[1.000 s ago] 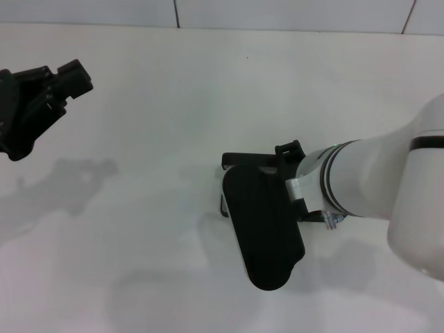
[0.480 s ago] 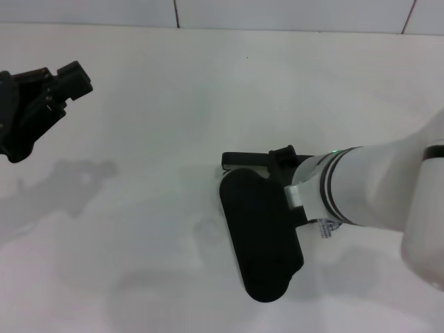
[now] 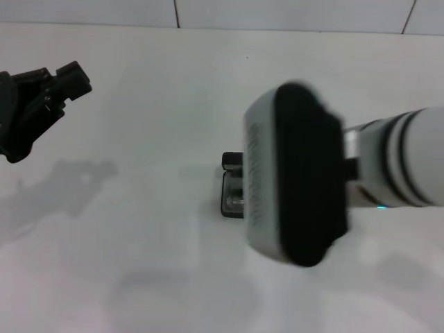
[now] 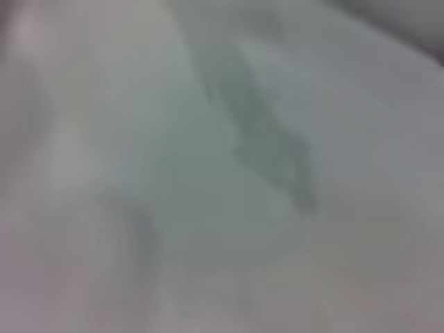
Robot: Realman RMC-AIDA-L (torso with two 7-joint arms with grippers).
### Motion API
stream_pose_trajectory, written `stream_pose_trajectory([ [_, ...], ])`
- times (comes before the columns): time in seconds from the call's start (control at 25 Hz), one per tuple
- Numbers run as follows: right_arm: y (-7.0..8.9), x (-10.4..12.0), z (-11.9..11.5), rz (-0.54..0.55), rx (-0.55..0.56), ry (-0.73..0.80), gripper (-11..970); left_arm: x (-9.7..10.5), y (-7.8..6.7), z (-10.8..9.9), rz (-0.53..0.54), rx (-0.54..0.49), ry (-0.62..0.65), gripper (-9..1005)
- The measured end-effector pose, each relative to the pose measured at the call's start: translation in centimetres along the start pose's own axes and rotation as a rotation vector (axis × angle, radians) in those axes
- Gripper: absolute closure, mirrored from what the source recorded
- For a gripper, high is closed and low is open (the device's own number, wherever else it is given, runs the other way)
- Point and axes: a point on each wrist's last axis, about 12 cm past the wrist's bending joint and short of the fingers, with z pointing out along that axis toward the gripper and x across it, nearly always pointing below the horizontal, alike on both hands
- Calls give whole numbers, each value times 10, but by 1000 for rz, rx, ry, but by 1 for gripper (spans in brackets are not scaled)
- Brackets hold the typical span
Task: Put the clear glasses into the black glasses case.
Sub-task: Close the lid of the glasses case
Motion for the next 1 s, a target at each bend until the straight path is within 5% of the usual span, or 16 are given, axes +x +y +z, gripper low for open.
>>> stream_pose_trajectory([
  [0.28,-24,28,-47,229,-100,-280,796,0,0,2,-9,8,-3,907],
  [0.48,-40,79,-86,408,-42,-400,796,2,2,19,-11,50,-11,907],
  [0.6,-47,129,-113,555,3,-536,797,4,3,32,-17,81,2,906],
  [0.64,-45,167,-130,650,48,-638,797,5,3,37,-18,92,8,904],
  [0.88,-18,259,-164,859,286,-753,797,14,16,110,-41,187,125,897],
  [1.0,-2,287,-162,938,361,-744,797,25,25,144,-61,165,245,893],
])
